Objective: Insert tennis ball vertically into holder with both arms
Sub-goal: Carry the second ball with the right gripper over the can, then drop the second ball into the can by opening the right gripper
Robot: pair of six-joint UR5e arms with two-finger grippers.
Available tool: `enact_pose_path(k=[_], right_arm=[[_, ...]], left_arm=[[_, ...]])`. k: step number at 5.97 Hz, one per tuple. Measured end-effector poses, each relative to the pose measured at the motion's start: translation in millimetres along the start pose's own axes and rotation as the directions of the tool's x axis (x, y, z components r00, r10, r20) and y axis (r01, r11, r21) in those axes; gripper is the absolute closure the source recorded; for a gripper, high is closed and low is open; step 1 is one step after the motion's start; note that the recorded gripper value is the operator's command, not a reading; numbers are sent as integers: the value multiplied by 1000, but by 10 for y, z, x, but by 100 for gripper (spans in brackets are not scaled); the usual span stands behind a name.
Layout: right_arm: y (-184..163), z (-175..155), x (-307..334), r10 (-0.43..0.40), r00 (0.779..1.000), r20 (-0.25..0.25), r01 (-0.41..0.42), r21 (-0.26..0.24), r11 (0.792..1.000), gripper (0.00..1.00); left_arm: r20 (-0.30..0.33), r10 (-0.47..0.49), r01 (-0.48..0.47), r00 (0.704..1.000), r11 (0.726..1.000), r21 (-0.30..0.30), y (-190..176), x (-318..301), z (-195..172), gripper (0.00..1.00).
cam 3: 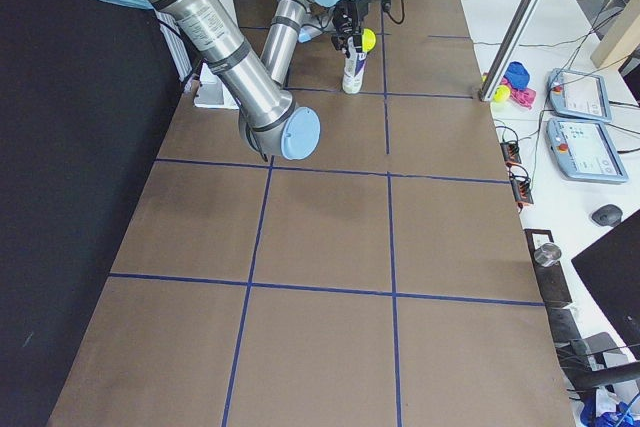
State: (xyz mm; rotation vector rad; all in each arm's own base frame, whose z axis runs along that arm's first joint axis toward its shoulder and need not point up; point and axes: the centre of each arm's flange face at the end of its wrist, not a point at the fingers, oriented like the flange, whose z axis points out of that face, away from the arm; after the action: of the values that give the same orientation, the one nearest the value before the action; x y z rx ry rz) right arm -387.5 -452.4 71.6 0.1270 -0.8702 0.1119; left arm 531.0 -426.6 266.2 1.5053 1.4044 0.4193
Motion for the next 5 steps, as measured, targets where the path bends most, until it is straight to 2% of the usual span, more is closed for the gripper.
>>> enact_pose_path(k=[3, 4, 5], right_arm=[[43, 63, -794, 56, 998, -5, -56, -17, 998, 95], [36, 144, -955, 72, 997, -22, -72, -15, 997, 83], [65, 218, -1037, 76, 997, -35, -76, -7, 997, 42]], left_arm=[[1, -2, 2, 1000, 1000, -8, -11, 21, 41, 18], [1, -2, 2, 1000, 1000, -8, -18, 27, 50, 18], [1, -3, 3, 1000, 1000, -8, -21, 28, 53, 18]])
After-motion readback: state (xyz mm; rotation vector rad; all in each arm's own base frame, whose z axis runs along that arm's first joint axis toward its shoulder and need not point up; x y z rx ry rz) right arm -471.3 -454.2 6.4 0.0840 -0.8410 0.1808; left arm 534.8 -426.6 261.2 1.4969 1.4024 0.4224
